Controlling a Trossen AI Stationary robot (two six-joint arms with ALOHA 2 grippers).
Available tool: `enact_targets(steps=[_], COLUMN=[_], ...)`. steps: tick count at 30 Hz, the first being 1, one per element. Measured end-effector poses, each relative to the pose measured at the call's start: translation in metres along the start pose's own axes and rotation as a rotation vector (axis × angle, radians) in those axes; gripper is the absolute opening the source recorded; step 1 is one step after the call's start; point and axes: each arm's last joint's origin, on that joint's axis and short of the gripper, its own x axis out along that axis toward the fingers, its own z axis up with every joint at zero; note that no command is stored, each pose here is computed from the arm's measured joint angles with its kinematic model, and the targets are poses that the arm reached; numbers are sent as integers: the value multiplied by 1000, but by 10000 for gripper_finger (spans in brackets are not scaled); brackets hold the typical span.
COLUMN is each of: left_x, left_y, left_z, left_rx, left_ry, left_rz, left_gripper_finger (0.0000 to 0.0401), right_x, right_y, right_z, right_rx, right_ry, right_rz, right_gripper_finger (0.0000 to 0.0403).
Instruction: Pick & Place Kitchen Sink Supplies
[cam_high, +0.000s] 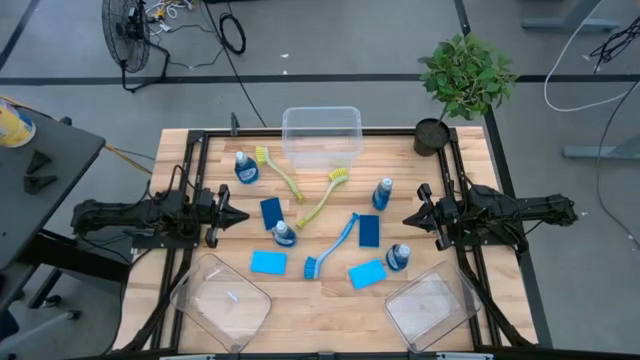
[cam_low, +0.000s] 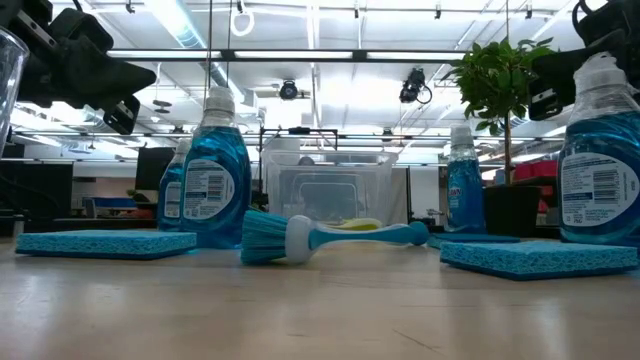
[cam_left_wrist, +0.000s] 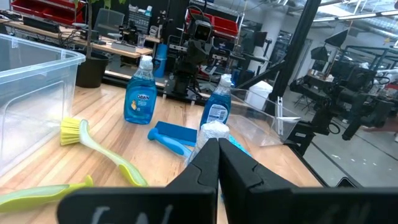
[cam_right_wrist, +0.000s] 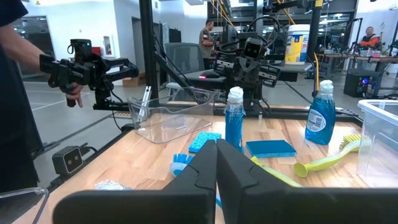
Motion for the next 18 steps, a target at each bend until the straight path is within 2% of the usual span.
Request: enact_targets(steps=[11, 18], left_x=[0, 0], left_y=[-1, -1], left_z=[3, 9], left_rx=[-107, -109], left_ry=[-28, -99], left_rz=[-9, 4], left_gripper_finger=[7, 7], right_x=[0, 0], right_y=[0, -2], right_z=[1, 1], right_rx=[20, 41], right_ry=[-6, -12], right_rz=[-15, -76], right_gripper_finger=[9, 9])
